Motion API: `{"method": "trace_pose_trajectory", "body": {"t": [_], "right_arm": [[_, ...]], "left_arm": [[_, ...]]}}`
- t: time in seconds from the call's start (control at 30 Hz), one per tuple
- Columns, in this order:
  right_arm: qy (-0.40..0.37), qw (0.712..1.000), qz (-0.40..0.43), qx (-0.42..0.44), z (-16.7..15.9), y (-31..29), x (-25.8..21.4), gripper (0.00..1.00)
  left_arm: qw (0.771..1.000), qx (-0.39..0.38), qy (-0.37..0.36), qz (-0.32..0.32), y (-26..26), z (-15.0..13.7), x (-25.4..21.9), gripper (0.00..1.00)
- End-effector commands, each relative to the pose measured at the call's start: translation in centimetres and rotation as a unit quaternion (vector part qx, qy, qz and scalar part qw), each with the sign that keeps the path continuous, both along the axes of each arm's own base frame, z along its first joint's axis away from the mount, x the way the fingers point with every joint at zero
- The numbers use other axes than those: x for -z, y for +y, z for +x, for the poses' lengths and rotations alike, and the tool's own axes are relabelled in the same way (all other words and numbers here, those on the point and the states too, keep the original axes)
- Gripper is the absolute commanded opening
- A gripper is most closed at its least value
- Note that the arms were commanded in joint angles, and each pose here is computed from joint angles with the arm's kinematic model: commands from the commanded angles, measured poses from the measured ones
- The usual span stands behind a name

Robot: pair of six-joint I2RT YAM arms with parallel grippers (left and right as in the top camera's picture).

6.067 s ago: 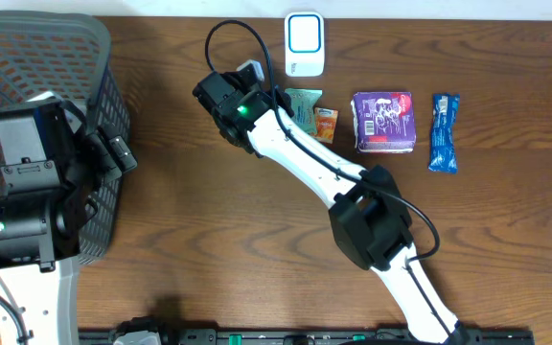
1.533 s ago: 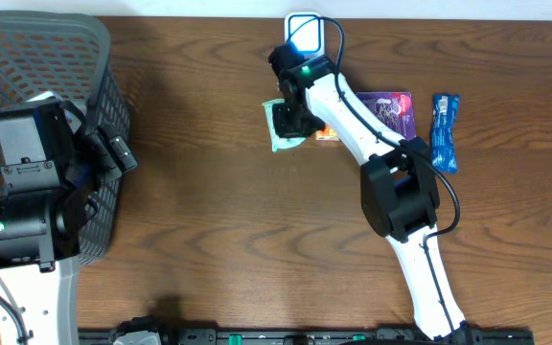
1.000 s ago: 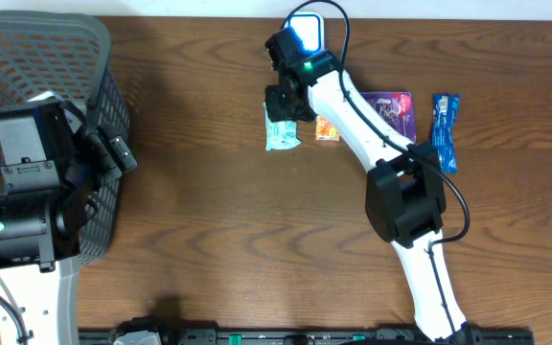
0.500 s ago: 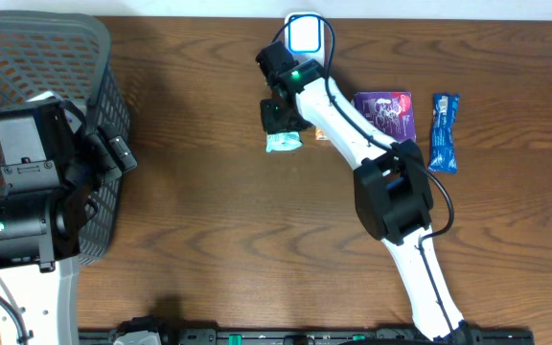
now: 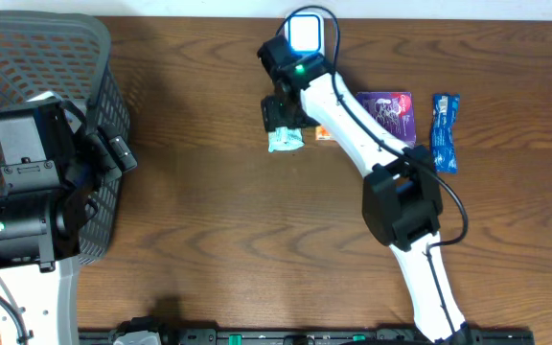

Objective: Scan the item barcode

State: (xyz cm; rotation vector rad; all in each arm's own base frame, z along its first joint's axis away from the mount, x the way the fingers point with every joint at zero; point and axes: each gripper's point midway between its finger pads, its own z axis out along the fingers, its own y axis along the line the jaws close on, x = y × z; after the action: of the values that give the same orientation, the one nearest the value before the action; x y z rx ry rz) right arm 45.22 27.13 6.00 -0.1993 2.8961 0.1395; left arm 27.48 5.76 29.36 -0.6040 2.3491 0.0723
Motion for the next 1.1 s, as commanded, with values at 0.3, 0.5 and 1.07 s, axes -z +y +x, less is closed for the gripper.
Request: {"method": "trace_pose_trajectory", "body": {"t": [0.3, 0.5, 1.07], "right_arm": [[-0.003, 1.000, 0.021, -0.002, -0.1, 0.7, 1.4, 0.78], [0.019, 0.999, 0.025, 0.021, -2.0, 1.8, 4.1, 0.75], [-0.010, 0.999, 0.035, 0.029, 0.4, 0.6, -2.4, 0.86]], "left_arm": [[1.000, -0.007, -0.008, 0.003, 0.3, 0.0, -0.7, 0.98], [1.000, -0.007, -0.008, 0.003, 0.3, 0.0, -0.7, 0.98], [1.000, -0.007, -0.008, 0.003, 0.3, 0.0, -0.7, 0.98]]}}
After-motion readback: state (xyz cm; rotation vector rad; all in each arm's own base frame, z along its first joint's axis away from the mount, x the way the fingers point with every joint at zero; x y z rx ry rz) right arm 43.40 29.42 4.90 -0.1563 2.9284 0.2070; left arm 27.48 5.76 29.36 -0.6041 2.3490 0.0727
